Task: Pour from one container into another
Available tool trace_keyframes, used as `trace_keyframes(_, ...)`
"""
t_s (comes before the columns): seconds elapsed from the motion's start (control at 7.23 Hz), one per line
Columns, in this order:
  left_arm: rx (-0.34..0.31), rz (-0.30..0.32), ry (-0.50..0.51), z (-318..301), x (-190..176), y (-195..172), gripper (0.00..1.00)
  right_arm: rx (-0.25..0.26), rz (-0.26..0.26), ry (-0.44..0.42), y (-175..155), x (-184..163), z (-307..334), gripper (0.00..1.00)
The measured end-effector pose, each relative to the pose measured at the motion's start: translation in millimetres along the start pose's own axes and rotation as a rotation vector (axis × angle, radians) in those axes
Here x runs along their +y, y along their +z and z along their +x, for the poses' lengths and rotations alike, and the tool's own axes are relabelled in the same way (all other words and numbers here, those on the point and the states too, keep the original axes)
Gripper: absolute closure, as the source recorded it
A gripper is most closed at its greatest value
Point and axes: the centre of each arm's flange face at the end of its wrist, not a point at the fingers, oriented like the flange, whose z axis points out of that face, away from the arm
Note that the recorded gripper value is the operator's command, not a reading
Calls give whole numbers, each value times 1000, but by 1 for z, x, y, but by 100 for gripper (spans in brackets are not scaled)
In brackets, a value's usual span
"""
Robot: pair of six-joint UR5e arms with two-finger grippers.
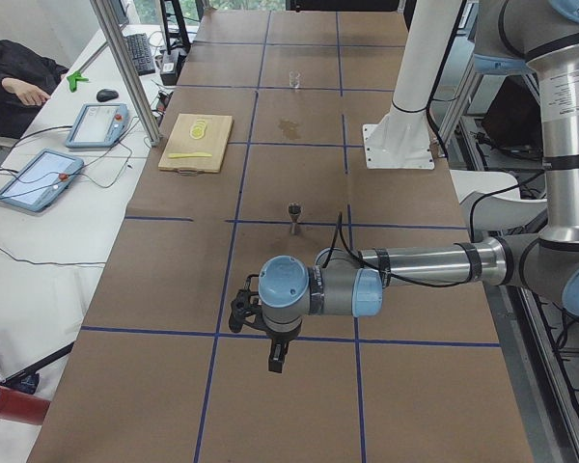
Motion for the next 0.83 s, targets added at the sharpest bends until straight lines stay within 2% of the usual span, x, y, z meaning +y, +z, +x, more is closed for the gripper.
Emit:
trace_keyframes(0.28, -31, 58, 8, -1, -23, -29, 0, 0, 1, 0, 0, 0, 0, 0)
trace_keyframes(0.55, -73, 65, 13, -3, -30, -35, 0, 0, 1, 0, 0, 0, 0, 0)
trace_keyframes(0.83, -77, 59, 10, -6, -27, -32, 0, 0, 1, -1, 0, 0, -1, 0)
